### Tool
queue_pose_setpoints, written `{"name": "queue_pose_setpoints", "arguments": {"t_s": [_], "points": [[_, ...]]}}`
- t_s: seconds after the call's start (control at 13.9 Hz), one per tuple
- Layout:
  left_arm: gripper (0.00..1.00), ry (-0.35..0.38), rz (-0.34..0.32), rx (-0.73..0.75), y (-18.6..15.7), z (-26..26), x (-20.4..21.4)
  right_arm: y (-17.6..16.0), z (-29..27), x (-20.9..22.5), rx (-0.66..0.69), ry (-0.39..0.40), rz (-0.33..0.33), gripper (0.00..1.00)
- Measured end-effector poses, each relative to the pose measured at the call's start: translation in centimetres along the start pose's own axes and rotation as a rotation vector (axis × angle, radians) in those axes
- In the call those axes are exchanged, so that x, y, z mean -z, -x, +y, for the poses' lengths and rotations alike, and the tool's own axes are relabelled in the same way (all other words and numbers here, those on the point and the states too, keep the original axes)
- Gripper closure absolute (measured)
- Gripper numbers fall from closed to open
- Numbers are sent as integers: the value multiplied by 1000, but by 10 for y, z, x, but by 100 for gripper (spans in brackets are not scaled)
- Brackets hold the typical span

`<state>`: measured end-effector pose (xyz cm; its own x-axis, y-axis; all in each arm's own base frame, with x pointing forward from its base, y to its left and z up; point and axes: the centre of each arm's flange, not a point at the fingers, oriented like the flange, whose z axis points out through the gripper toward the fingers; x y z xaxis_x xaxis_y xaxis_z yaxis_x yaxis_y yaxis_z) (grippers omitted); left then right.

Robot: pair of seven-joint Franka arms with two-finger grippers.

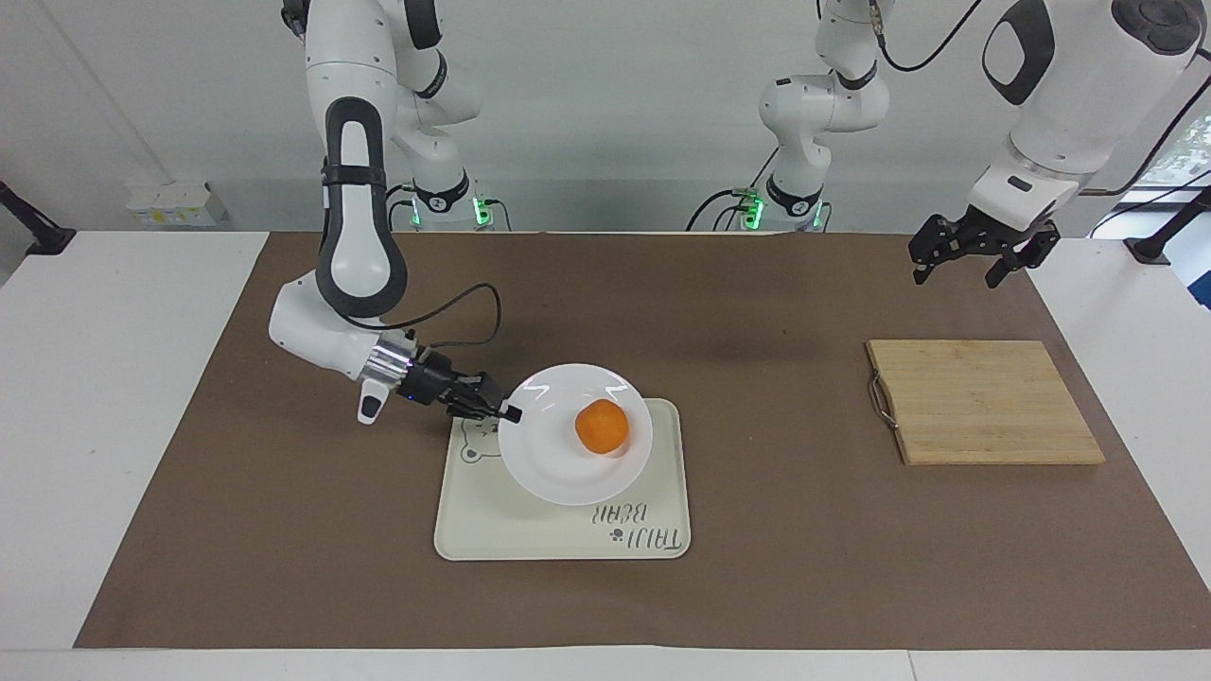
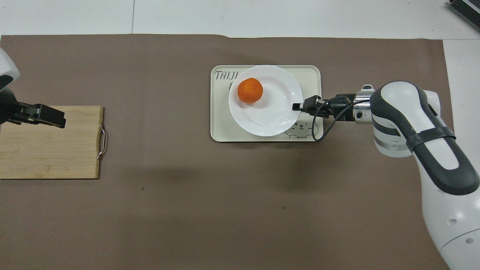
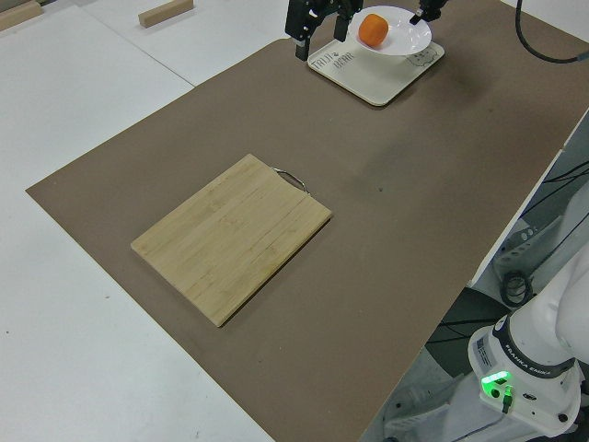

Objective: Place orange and plate with both arms

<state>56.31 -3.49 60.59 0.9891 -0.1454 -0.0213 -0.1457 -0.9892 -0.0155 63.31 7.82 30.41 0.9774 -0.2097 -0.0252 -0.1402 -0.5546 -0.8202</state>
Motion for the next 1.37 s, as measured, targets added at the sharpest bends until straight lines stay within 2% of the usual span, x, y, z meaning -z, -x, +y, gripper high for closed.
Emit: {"name": "queue_pose_setpoints", "arguments": {"t_s": [0.36, 1.37], "points": [[0, 0, 0, 0, 0, 0, 0, -1, 25, -11, 5, 23, -19, 95], [0, 0, 0, 0, 0, 0, 0, -5, 30, -19, 23, 68, 25, 95]]}}
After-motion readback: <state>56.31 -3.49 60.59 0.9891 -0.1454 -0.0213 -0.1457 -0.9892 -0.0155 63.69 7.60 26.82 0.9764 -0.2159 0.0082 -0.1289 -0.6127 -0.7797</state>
